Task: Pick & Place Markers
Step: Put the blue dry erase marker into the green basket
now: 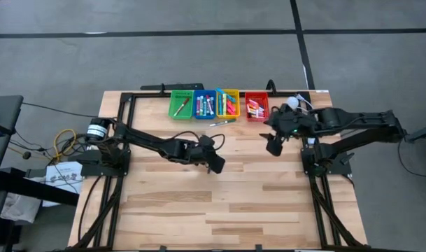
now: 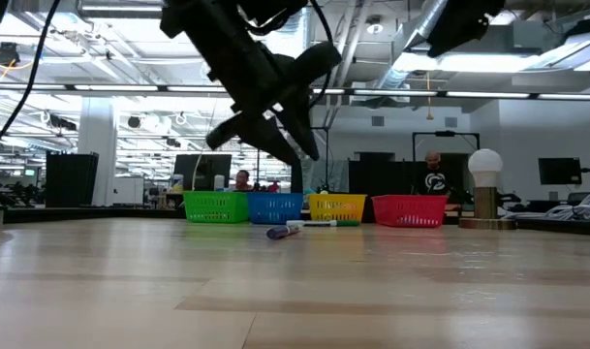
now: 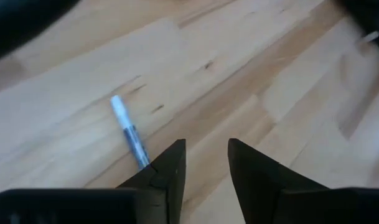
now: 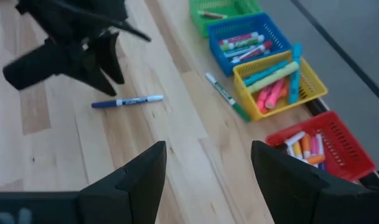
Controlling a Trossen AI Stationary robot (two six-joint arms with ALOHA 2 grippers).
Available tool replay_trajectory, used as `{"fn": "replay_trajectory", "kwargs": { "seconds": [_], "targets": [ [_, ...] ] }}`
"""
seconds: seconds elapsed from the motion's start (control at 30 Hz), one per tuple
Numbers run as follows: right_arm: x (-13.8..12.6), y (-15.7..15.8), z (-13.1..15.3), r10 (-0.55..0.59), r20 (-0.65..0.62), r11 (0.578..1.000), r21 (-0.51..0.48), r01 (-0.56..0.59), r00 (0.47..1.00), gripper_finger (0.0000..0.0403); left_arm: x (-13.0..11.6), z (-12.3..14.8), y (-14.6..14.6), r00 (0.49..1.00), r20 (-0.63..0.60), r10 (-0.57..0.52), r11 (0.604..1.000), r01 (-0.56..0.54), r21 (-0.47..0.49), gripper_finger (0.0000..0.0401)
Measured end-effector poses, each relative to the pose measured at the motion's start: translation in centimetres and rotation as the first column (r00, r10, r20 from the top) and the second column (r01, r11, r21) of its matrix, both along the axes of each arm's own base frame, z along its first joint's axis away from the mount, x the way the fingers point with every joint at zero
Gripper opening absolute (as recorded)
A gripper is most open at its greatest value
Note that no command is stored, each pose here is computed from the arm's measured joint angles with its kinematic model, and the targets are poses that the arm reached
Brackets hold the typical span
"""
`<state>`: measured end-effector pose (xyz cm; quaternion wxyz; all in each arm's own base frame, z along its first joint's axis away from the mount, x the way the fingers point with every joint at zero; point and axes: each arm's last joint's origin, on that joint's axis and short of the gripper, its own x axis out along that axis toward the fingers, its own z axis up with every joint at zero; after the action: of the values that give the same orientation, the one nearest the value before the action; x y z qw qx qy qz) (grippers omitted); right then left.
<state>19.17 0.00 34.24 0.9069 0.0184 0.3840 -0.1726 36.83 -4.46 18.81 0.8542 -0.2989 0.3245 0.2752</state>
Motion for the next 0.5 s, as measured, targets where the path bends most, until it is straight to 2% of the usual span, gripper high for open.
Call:
{"fn": "replay_trajectory", "kwargs": {
  "seconds": [0.17, 0.3, 0.5],
  "targets": [
    [-1.6, -0.1, 1.0, -0.034, 0.064, 0.999, 0.027, 0.033, 0.997, 0.0226, 1.0, -0.6, 0.1, 0.999, -0.03, 0.029, 0.999, -0.03, -0.024, 0.0118],
    [-2.5, -0.1, 1.4, -0.043, 0.091, 0.998, 0.041, 0.039, 0.995, 0.0226, 1.1, -2.3, 0.4, 0.994, -0.092, 0.066, 0.997, -0.069, -0.038, 0.0117],
    [-2.7, -0.1, 1.4, -0.054, 0.089, 0.997, 0.053, 0.049, 0.995, 0.0226, 1.0, -3.0, 0.6, 0.988, -0.124, 0.09, 0.995, -0.093, -0.02, 0.0117]
  ]
}}
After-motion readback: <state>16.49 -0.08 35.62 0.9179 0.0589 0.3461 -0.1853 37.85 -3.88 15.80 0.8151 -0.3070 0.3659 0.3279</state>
